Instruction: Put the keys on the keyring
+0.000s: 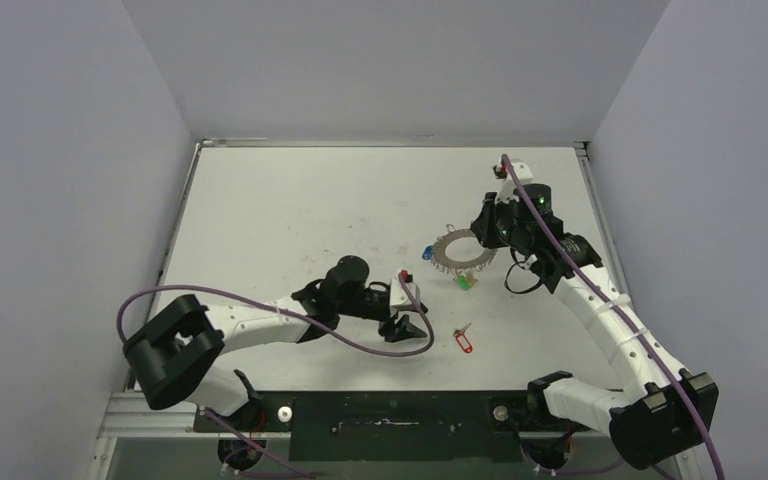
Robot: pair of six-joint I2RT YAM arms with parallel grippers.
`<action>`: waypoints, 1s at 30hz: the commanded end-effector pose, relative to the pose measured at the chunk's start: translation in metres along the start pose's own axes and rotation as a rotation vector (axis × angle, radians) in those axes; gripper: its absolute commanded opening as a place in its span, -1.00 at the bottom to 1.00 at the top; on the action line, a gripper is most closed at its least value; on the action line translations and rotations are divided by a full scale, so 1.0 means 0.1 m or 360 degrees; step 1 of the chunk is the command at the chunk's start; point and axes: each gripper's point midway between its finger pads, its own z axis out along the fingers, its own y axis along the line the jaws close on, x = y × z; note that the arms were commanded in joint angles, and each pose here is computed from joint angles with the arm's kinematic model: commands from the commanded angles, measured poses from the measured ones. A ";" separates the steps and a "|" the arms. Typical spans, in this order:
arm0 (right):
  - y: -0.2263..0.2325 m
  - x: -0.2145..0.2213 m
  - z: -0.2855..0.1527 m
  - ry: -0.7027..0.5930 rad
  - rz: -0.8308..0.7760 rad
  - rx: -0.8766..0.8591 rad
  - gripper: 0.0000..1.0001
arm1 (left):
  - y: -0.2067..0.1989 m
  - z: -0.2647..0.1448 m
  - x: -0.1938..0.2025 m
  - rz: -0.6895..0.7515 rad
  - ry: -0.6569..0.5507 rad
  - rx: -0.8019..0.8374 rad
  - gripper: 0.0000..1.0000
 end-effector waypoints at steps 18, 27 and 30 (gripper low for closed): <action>-0.27 0.08 -0.08 0.0089 0.0147 0.0158 -1.00 | 0.14 1.10 0.35 0.0410 0.0168 0.0719 -0.36; -0.26 0.14 -0.08 0.0117 0.0148 0.0141 -1.00 | 0.19 1.13 0.70 0.0454 0.0403 0.0843 -0.43; -0.25 0.14 -0.08 0.0119 0.0146 0.0135 -1.00 | 0.20 1.14 0.78 0.0464 0.0449 0.0857 -0.43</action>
